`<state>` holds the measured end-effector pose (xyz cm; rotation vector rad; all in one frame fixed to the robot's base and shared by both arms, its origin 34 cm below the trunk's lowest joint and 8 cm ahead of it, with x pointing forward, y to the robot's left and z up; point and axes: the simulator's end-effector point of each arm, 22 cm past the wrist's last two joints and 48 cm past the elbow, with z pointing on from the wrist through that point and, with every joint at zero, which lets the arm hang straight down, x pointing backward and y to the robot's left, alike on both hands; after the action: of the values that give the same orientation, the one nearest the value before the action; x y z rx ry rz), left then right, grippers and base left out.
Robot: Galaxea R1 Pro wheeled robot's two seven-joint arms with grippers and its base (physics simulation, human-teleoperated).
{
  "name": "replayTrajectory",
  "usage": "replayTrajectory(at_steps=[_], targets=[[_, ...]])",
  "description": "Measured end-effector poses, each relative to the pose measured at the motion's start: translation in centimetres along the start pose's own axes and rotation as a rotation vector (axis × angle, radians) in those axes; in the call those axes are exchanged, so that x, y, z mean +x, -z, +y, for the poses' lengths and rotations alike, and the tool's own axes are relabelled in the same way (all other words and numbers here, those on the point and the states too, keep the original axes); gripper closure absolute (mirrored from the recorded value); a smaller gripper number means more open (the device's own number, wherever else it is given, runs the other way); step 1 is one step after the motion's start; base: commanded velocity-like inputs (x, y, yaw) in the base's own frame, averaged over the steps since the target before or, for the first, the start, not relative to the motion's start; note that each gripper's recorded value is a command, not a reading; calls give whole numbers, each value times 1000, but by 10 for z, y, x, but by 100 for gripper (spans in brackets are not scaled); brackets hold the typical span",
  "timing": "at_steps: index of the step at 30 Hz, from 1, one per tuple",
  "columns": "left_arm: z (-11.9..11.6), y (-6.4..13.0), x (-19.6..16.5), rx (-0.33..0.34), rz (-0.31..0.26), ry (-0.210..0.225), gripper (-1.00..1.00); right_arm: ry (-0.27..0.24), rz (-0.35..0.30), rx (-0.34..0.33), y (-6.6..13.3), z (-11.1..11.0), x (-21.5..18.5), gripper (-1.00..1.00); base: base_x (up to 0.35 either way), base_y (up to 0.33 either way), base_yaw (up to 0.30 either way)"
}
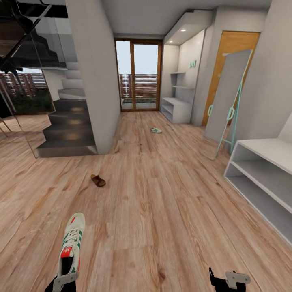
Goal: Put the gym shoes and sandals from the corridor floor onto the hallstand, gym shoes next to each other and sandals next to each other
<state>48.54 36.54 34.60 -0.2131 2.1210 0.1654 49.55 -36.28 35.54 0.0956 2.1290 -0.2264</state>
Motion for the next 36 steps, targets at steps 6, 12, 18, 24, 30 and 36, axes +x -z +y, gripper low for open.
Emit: replayTrajectory(at_steps=[6, 12, 18, 24, 30, 36], targets=[[0, 0, 0, 0, 0, 0, 100, 0, -1, 0, 0, 0, 0, -100, 340, 0, 0], [0, 0, 0, 0, 0, 0, 100, 0, -2, 1, 0, 0, -1, -100, 339, 0, 0], [0, 0, 0, 0, 0, 0, 100, 0, -1, 2, 0, 0, 0, -100, 340, 0, 0], [0, 1, 4, 1, 9, -1, 100, 0, -1, 2, 0, 0, 0, -100, 340, 0, 0], [-1, 3, 9, 3, 21, -2, 100, -1, -1, 3, 0, -1, 0, -100, 340, 0, 0], [-1, 3, 10, 3, 23, -2, 100, -1, -1, 4, 0, -1, 0, -100, 340, 0, 0]])
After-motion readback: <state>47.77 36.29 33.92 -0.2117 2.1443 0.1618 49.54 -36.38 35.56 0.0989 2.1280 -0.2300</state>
